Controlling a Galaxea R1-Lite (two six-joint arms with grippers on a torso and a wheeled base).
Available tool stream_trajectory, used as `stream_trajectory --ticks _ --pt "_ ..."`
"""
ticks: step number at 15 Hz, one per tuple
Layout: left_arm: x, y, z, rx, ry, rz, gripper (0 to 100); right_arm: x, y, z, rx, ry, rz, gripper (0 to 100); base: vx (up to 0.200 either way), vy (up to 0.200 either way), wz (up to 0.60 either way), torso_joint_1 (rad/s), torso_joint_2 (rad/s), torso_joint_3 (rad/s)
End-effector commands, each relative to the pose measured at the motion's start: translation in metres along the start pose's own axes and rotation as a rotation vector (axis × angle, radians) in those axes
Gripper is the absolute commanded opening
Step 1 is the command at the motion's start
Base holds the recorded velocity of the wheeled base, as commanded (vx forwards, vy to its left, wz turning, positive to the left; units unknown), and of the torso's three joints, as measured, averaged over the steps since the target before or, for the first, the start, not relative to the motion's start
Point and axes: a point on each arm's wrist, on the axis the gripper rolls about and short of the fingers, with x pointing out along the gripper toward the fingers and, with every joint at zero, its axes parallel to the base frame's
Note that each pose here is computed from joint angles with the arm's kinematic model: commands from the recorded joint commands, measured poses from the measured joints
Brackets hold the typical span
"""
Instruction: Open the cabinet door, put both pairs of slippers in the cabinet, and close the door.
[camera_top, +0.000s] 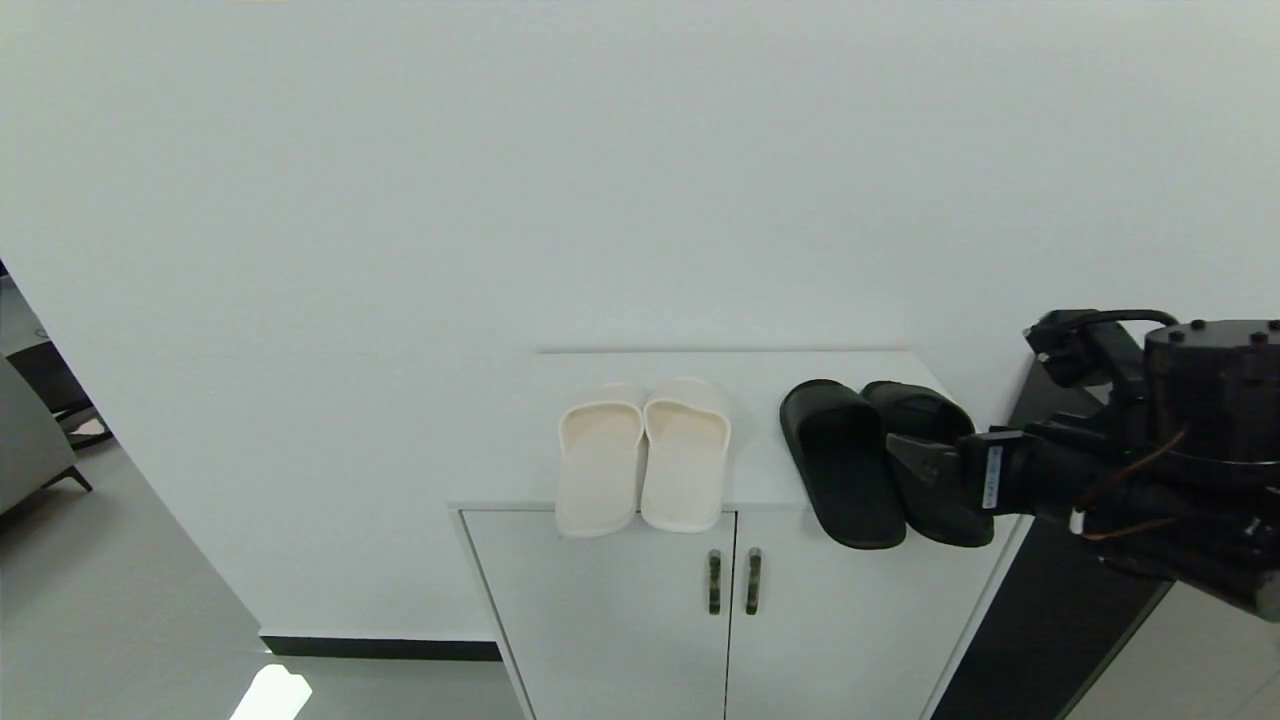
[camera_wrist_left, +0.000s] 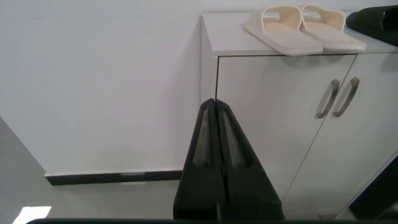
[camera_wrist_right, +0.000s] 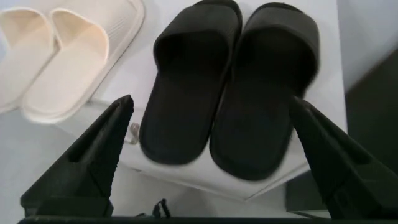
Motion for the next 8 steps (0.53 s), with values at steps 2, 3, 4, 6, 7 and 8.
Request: stream_trajectory --ticks 2,3,4,6,7,8 --pt "0.0 0.0 0.0 0.0 0.0 0.0 0 0.043 0.007 -0.015 -0.019 0.046 -0.067 100 0.0 0.0 0.0 0.0 0.0 0.0" --pt "0.0 0.0 0.0 0.0 0.0 0.0 0 0.058 0.009 -0.02 -0.022 0.045 -0.082 100 0.0 0.0 0.0 0.0 0.0 0.0" --pt "0.0 0.0 0.0 0.0 0.0 0.0 0 0.065 0.01 -0.023 -0.025 0.046 -0.09 100 0.0 0.0 0.0 0.0 0.0 0.0" --pt "0.0 0.0 0.0 0.0 0.0 0.0 0 0.082 0.011 -0.025 -0.029 0.051 -0.139 100 0.0 0.0 0.0 0.0 0.0 0.0" --pt "0.0 0.0 0.0 0.0 0.0 0.0 0 0.089 0.012 -0.026 -0.029 0.052 -0.151 100 0.0 0.0 0.0 0.0 0.0 0.0" --pt "0.0 0.0 0.0 0.0 0.0 0.0 0 0.095 0.013 -0.027 -0.03 0.054 -0.158 100 0.0 0.0 0.0 0.0 0.0 0.0"
